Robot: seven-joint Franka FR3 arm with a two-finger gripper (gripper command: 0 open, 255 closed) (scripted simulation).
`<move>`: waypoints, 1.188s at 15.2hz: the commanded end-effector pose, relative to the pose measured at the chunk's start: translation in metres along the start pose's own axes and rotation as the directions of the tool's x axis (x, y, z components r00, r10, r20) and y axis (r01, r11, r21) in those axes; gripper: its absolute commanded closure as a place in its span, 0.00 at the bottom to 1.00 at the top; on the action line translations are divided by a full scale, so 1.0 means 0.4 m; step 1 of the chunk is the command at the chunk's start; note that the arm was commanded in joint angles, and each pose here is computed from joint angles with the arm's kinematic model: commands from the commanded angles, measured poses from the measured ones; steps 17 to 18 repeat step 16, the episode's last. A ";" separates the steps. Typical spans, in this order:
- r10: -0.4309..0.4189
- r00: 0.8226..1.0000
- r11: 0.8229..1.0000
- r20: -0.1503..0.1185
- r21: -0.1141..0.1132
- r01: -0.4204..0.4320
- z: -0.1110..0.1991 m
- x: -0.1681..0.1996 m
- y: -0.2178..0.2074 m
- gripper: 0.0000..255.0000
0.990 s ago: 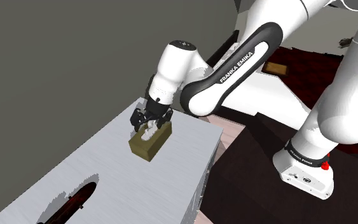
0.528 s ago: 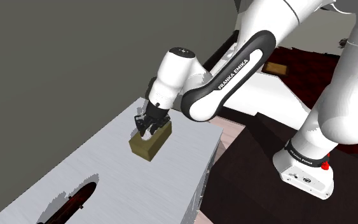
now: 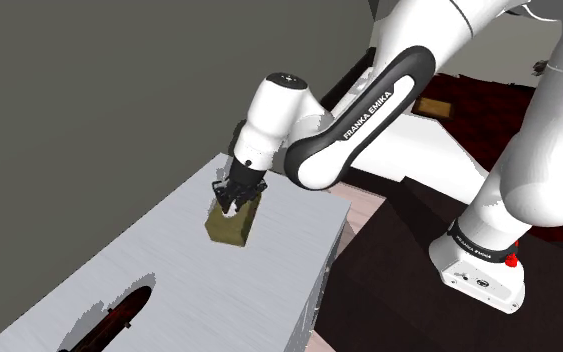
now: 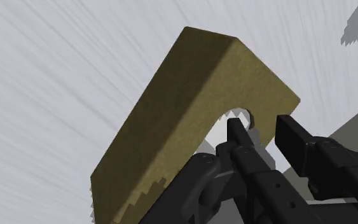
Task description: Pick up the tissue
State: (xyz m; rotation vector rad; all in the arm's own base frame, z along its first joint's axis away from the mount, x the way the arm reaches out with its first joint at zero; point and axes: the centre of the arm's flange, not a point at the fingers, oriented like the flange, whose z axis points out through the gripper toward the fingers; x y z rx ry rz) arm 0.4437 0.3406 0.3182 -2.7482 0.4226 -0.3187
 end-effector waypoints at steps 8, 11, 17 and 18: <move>0.000 1.000 1.000 0.003 -0.004 0.000 -0.100 0.017 -0.036 1.00; 0.000 1.000 1.000 0.003 -0.004 0.000 -0.136 0.024 -0.051 1.00; 0.000 1.000 1.000 0.003 -0.004 0.000 -0.174 0.031 -0.066 1.00; 0.000 1.000 1.000 0.003 -0.004 0.000 -0.174 0.031 -0.066 1.00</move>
